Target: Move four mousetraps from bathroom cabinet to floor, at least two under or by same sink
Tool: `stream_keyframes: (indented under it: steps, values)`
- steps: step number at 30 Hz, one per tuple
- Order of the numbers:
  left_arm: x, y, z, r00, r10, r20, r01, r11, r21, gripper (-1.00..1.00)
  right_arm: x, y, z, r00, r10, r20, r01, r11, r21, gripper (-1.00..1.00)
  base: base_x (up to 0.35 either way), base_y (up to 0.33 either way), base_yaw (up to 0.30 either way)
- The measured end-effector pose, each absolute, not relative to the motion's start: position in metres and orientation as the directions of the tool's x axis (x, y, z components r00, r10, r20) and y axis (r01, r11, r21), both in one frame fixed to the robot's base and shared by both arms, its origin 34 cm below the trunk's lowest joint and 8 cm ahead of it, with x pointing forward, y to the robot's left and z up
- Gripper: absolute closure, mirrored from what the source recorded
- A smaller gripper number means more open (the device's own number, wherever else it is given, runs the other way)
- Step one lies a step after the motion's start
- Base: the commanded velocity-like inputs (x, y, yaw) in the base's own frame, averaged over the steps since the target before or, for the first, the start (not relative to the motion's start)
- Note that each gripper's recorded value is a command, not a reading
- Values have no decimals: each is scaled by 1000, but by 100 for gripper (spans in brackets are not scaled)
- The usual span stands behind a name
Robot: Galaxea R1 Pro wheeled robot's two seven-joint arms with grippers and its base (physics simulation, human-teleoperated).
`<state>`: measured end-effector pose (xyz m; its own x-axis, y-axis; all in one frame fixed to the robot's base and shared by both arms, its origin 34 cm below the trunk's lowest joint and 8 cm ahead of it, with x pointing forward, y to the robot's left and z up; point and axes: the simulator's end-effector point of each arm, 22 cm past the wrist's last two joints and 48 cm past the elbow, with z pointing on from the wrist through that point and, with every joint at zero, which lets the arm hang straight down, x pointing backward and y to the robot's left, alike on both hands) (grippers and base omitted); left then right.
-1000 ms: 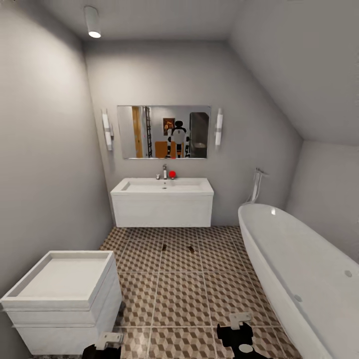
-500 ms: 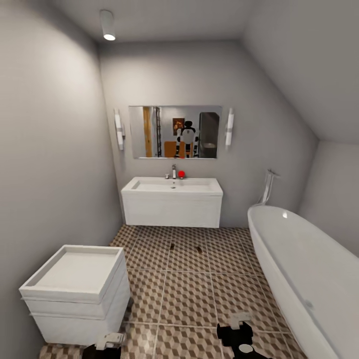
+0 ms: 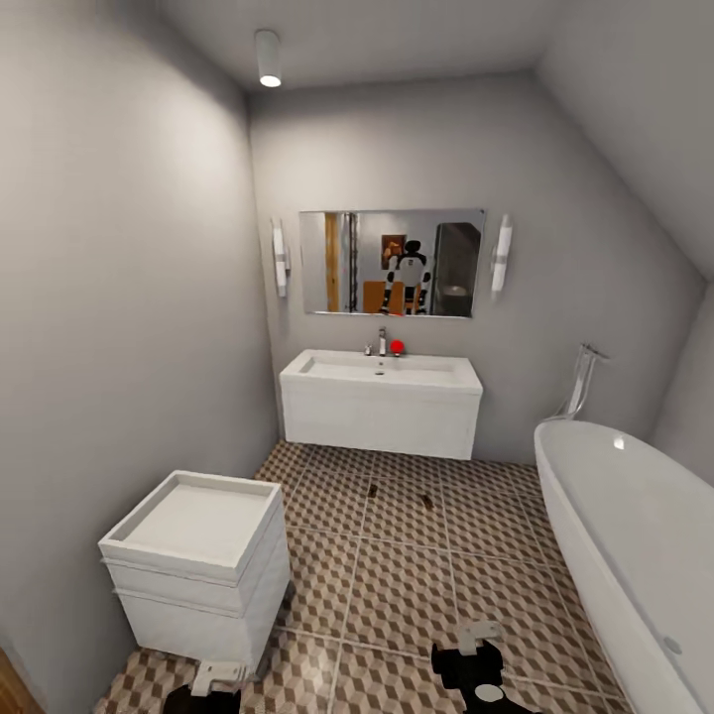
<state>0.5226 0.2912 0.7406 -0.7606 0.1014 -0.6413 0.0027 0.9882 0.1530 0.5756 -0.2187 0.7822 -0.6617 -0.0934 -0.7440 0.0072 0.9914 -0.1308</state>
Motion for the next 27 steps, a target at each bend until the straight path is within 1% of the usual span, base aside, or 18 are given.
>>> stream_keyframes:
  steps: [5, 8, 27]
  values:
    - [523, 291, 741, -761, 101, -641, 3, 988, 153, -100, 575, -219, 782, -662, -93, -744, 7, 991, -131, -100, 0, 0, 249]
    - [522, 291, 740, -762, 101, -640, 3, 988, 153, -100, 575, -219, 781, -664, -93, -742, 7, 991, -131, -100, 0, 0, 160]
    - [515, 291, 729, -778, 101, -620, 7, 988, 153, -100, 569, -216, 769, -682, -92, -725, 2, 992, -128, -100, 0, 0, 105]
